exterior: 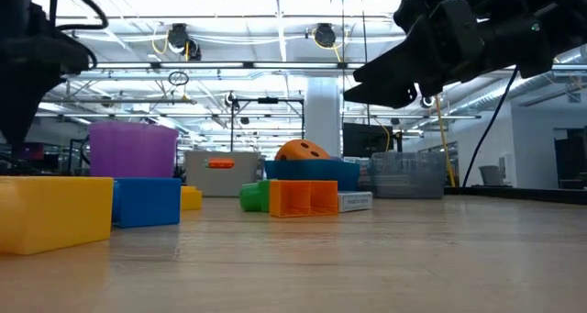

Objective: Pick & Place Toys
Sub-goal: Put the yellow game piece into the gray bin

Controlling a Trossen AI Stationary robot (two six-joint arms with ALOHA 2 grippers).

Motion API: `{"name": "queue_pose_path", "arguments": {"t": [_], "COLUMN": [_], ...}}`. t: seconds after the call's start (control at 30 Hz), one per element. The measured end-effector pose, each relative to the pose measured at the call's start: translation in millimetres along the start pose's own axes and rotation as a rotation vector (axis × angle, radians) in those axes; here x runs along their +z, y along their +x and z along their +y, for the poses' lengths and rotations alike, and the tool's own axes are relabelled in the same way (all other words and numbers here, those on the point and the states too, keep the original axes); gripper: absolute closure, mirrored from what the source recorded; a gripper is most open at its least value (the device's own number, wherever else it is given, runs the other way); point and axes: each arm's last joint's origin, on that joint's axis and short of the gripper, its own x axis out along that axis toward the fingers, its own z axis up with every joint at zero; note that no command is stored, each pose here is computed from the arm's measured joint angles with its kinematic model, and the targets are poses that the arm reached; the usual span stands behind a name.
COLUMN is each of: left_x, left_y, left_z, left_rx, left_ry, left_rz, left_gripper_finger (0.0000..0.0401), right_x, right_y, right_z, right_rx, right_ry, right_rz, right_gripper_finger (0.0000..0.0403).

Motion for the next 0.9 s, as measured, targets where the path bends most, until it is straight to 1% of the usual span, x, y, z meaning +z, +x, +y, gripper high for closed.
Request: {"name": "queue_pose_path", "arguments": {"t": [0.13,0.27,0.43,0.63,0.8,0.9], "left_x": [-6.0,-8.0,-6.1,-1.9,0.9,1.7], "left_y": [9.2,15.5,20.7,27.1,33.2,33.7], "left_z": [-5.5,-9.1,-12.4,-17.0,-21.1,-21.5], "left_rx": [0.064,0.102,0.127,0.164,0.197,0.199], "left_ry": [-0.003,0.003,0.003,0.010,0.043,0.044], "left_rz": [0.003,-0.016,-0.057,-0.068,-0.070,-0.074], "left_gripper_finger": [0.0146,0.0146,0.0146,0.0146,0.0146,0.0146], "right_x": [0.4,0.4,0.5,0.7,0.8,0.7], "right_y": [-0.3,-0.3,-0.3,-0.3,-0.3,-0.3], "right_z": [1.6,1.8,1.7,1.7,1.6,1.6], "right_rx": [0.005,0.006,0.003,0.003,0.002,0.002], "right_ry": [0.003,0.004,-0.002,-0.003,-0.003,-0.003], "right_rz": [-0.005,-0.005,-0.006,-0.009,-0.009,-0.009], "right_gripper_finger": [0.0055,0.0055,0.0055,0.0055,0.0055,0.0055]}}
